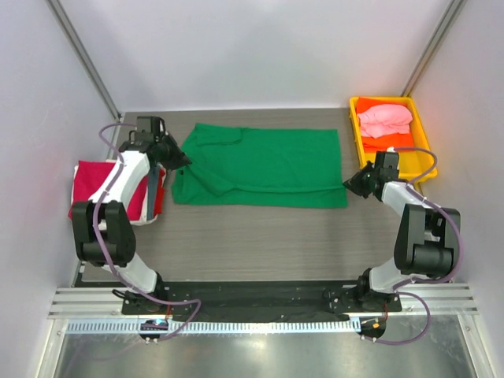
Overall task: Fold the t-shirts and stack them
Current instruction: Fold the tshirt
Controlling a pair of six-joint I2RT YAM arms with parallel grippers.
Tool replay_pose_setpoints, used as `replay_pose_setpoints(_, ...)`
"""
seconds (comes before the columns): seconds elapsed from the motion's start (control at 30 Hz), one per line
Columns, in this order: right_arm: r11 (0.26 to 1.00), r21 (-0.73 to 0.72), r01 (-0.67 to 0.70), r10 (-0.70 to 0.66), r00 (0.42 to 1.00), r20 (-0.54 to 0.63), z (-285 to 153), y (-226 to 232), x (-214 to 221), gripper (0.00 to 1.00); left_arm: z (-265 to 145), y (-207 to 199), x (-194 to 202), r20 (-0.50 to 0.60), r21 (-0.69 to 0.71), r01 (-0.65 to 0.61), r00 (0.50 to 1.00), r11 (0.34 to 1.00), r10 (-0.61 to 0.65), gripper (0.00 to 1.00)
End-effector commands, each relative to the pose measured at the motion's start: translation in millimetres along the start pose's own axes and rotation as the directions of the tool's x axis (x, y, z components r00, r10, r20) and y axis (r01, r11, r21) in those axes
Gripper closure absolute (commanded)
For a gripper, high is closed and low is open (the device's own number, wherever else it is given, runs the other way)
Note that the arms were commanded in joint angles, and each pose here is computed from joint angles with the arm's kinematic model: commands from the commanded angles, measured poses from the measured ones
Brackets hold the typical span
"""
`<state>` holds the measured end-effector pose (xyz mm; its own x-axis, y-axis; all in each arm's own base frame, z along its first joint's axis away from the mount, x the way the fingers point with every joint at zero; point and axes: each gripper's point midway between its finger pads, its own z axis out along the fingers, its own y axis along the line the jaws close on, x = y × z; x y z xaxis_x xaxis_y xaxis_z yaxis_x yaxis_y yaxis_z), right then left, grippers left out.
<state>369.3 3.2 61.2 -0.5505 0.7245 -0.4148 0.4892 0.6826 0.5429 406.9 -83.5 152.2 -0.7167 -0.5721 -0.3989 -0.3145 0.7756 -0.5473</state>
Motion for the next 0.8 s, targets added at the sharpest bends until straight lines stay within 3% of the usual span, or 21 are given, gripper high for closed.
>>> replay_pose_setpoints(0.0,0.999,-0.048,0.009,-0.005,0.996,0.092,-1.3,24.1,-31.2,0.99,-5.9,-14.0,-20.3,0.038,0.011,-0.056,0.998,0.998,0.056,1.00)
replay_pose_setpoints(0.77,1.000,-0.029,-0.002,0.004,0.996,0.091,15.3,28.8,-41.7,0.99,31.3,-37.7,-48.9,-0.008,-0.054,-0.148,0.989,0.988,0.147,1.00)
